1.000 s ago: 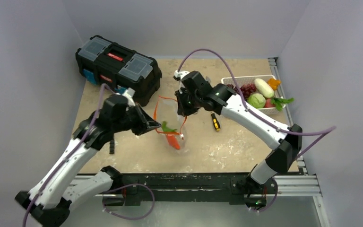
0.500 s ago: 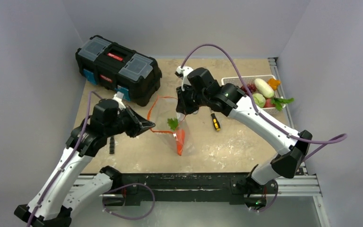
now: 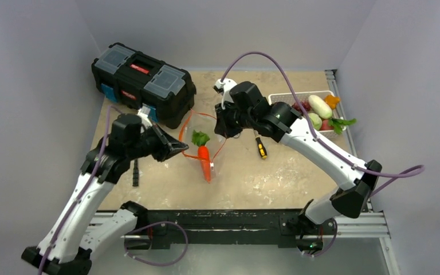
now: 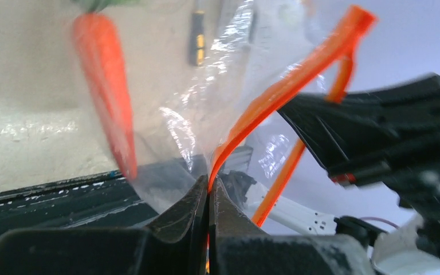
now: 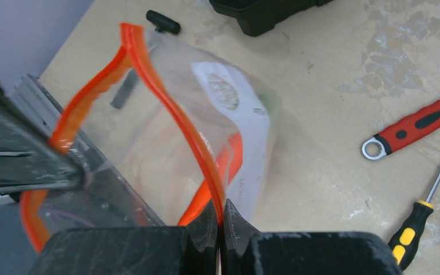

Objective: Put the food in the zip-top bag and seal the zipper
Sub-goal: Adjust the zipper food storage bag at the center of the board.

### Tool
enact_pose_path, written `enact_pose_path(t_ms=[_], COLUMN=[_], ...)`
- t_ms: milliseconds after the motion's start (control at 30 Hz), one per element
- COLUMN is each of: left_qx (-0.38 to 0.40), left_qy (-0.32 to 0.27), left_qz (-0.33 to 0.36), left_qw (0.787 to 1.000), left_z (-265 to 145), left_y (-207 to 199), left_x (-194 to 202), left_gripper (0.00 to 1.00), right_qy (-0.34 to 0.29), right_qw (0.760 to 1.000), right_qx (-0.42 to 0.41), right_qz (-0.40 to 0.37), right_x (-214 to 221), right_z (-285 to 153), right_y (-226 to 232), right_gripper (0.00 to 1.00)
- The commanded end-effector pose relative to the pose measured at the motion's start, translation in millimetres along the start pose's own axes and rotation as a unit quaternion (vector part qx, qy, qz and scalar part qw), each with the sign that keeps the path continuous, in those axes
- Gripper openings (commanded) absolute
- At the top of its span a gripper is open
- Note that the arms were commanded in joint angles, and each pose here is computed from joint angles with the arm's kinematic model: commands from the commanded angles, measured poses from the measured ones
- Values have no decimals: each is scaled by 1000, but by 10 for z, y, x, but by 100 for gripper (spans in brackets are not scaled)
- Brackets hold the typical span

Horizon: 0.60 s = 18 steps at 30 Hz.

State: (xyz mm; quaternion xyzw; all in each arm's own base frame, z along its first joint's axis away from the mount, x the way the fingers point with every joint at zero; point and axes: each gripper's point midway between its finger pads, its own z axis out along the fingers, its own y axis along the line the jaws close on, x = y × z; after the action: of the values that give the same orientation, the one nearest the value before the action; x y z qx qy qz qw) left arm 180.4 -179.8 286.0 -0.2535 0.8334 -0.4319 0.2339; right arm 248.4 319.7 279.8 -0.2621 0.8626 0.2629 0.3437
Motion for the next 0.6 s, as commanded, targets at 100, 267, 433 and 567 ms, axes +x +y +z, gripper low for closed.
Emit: enact_pose_path(t_ms=[100,267,433,567], left_qx=[26,11,-70,-79], left_qy=[-12,3,51,71], left_qz=[32,22,-26,-13], left_qw=[999,1000,996,994], left_z=[-112,-132,635,671], left_y=[-271,-196,657,625], left_x=[-130,-65,30,14], left_gripper=[0,0,0,0], right_qy=[-34,-45,38,52], right_qw=[999,999,998,998], right_qx=[28,-19,-31,-14], right_qz=[-11,11,29,15], right_x=[-259,-287,410,436], right_z=[-136,-264,492,591], right_y=[-47,145,10,-61], right_gripper=[0,0,0,0])
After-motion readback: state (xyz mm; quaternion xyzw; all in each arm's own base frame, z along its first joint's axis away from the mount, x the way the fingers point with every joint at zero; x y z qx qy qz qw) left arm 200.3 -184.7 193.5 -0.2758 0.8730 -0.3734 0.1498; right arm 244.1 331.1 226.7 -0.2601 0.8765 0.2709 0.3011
